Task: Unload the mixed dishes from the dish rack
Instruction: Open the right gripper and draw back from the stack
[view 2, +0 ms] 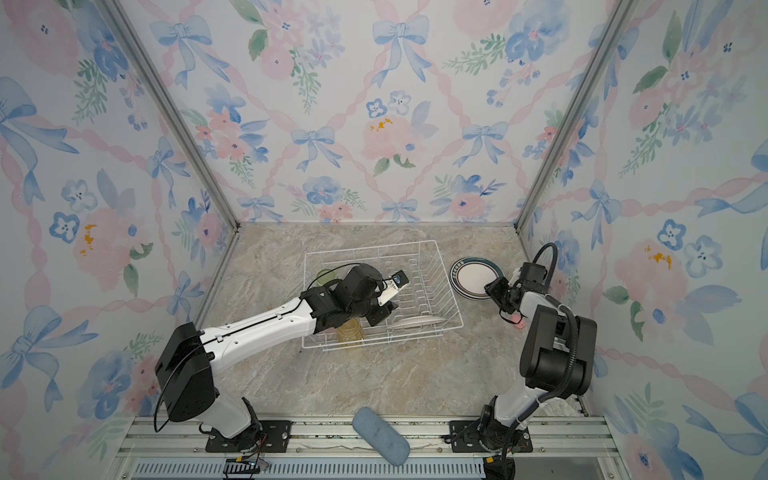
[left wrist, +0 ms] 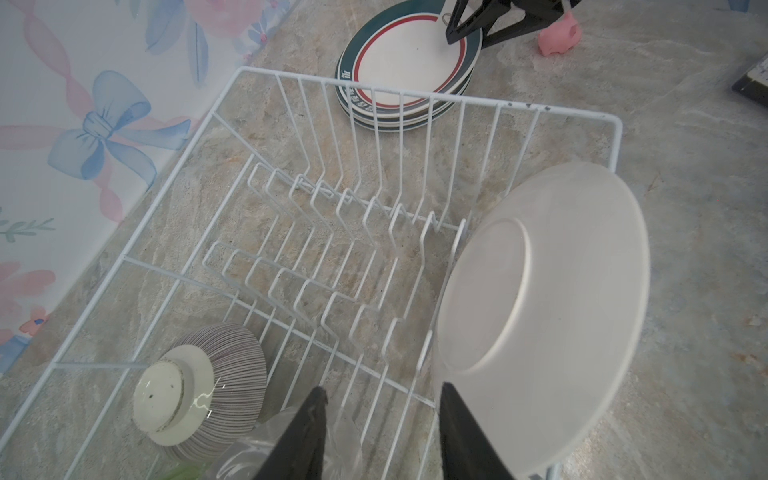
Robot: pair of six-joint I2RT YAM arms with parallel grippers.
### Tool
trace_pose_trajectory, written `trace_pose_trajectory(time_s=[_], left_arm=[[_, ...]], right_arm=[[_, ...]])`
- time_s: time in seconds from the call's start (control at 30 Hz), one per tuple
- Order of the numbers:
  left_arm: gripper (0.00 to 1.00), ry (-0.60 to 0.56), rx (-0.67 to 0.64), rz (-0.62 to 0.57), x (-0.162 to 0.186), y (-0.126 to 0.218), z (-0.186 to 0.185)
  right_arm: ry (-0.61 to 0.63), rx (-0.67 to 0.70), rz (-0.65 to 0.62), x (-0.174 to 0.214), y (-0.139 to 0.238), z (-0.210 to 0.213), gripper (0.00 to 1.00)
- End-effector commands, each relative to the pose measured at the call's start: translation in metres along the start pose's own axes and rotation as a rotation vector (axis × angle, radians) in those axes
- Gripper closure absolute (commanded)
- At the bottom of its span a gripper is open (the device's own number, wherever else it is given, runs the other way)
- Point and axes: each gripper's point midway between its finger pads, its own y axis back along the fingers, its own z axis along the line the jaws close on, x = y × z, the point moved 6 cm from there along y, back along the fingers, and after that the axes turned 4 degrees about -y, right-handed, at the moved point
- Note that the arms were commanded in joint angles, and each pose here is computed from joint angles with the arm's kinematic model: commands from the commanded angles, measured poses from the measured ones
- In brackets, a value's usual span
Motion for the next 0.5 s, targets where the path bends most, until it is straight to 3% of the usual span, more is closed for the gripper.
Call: trace_pose_trajectory(time_s=[0.0, 0.47], left_arm=[[0.58, -0.015, -0.008, -0.005, 0.001, 0.010, 0.000], [0.58, -0.053, 0.041, -0.009, -0.009, 0.018, -0.014]], right_arm=[[0.035, 0.020, -0.004, 0.002, 0.012, 0.007, 0.49], [0.084, 0.015, -0.035, 0.008, 0.044, 0.018, 0.45]])
